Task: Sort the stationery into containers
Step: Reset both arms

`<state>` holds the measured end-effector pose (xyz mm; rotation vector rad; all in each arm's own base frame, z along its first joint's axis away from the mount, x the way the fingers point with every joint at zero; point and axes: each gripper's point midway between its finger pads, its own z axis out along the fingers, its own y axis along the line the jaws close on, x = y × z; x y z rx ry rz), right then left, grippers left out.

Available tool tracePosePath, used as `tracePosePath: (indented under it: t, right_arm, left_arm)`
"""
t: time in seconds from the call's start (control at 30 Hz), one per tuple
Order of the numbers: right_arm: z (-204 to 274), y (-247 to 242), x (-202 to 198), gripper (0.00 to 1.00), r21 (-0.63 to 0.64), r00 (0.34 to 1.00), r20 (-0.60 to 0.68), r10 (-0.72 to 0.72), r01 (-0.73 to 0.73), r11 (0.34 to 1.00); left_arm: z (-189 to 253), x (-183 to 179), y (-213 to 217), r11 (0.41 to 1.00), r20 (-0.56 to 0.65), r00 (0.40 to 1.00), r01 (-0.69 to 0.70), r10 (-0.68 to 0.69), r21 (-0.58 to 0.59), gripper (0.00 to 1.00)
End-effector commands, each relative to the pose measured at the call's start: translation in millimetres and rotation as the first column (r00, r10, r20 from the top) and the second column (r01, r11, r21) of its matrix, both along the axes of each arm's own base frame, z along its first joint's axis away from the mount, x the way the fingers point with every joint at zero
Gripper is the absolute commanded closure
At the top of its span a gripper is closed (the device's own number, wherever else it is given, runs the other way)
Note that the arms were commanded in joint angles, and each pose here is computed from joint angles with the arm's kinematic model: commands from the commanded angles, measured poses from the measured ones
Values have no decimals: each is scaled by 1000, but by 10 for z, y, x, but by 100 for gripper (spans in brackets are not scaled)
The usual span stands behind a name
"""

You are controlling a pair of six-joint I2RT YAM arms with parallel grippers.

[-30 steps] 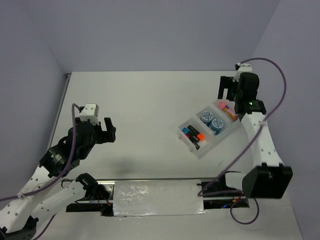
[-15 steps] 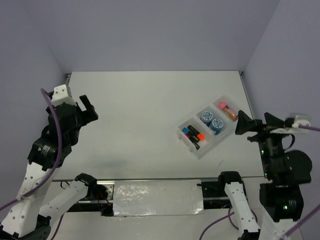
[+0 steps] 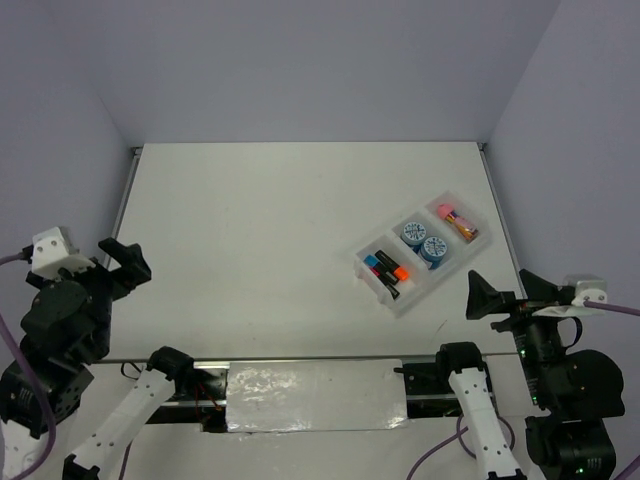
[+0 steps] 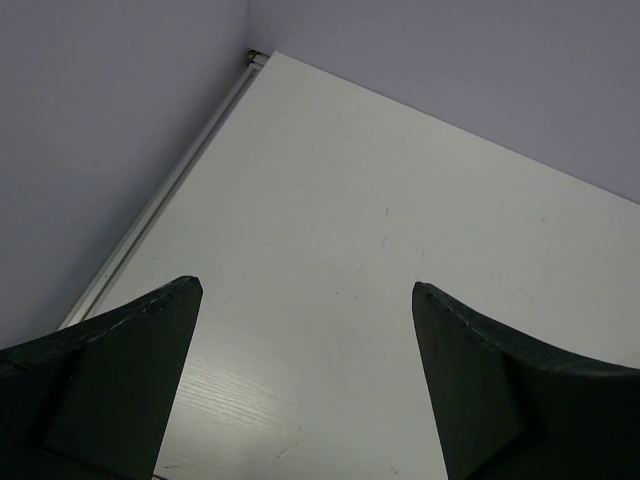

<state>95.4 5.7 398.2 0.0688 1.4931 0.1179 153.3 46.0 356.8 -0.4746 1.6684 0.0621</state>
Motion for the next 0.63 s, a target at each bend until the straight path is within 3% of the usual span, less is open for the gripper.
tracePosePath:
  t: [0.0, 0.6]
  right_arm:
    - [-211, 65, -5, 0, -1, 998, -33, 48, -48, 999]
    - [-425, 90, 212, 0, 7, 992, -111, 59, -59, 998]
  left_arm:
    - [34, -157, 64, 1000, 28, 1000, 8, -8, 19, 1]
    - [-145, 44, -151, 996, 19, 996, 91, -91, -2, 1]
